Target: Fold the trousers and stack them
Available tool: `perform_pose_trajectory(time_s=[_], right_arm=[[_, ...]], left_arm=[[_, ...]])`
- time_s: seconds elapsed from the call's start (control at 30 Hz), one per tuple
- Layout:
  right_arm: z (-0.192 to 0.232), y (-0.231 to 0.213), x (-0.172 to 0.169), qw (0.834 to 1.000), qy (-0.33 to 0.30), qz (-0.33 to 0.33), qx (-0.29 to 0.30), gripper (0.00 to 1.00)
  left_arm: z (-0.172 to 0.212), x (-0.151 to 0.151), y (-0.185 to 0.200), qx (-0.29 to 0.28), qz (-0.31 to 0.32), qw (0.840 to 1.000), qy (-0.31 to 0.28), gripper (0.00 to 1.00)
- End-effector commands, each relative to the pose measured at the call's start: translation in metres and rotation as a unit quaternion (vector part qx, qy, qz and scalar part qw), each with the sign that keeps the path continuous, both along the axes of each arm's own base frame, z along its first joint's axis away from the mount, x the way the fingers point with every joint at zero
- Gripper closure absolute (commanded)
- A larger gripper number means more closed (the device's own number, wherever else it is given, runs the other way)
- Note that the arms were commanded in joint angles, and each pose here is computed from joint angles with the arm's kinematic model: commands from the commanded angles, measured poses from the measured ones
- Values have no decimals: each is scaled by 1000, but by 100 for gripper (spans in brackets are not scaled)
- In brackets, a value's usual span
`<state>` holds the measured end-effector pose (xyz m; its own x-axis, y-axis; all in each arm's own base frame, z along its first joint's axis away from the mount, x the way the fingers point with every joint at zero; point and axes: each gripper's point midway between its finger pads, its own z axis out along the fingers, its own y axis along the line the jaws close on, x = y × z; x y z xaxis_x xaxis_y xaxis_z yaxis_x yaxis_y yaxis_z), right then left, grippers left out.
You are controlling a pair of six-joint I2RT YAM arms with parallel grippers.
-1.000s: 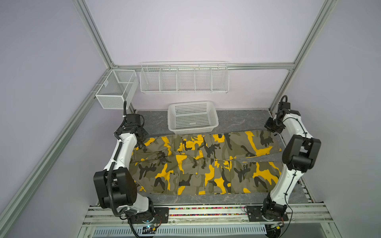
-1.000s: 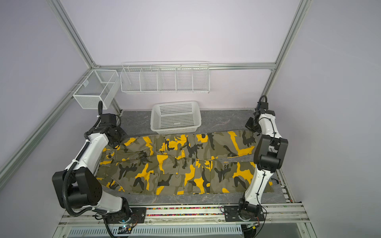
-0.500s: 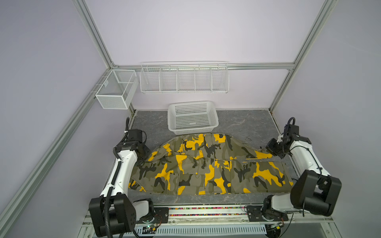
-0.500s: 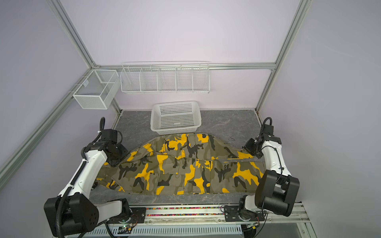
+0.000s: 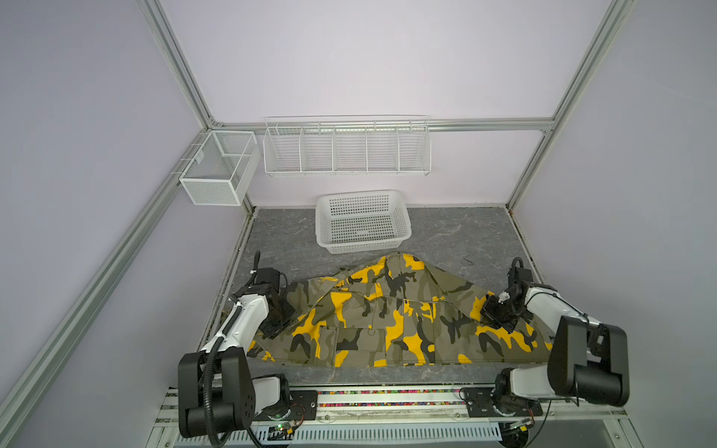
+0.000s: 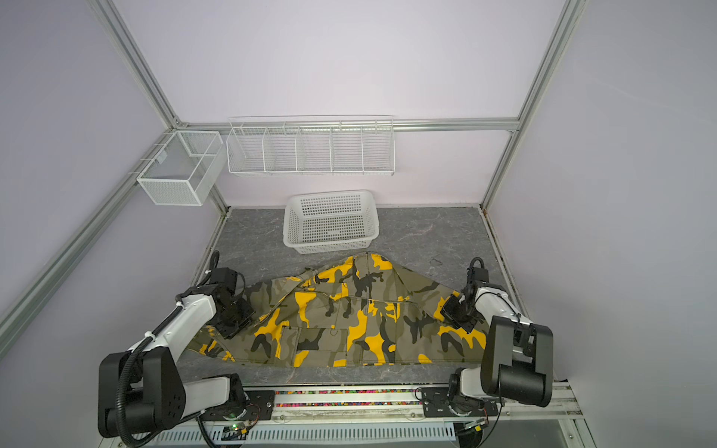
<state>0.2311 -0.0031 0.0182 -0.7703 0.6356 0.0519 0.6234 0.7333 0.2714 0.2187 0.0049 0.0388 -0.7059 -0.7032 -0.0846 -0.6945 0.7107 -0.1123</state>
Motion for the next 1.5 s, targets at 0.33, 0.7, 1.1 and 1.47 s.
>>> perform_pose_trajectory(time_s=[0.33,0.7,1.1,1.47], right_arm=[[19,-59,112,993,-63,42,-96,93],[117,-94,153,985,-143,15,-96,93],[185,-159,166,968,-212,-71,-111,93],[216,-161,185,959,-255,-92,-77,93]], left_arm=[[15,77,6,17,-29,998,-57,100],[121,95,59,149,-27,985,-87,100],[188,113,108,209,24,963,-166,100],[210,135,106,199,18,960,-197,100]])
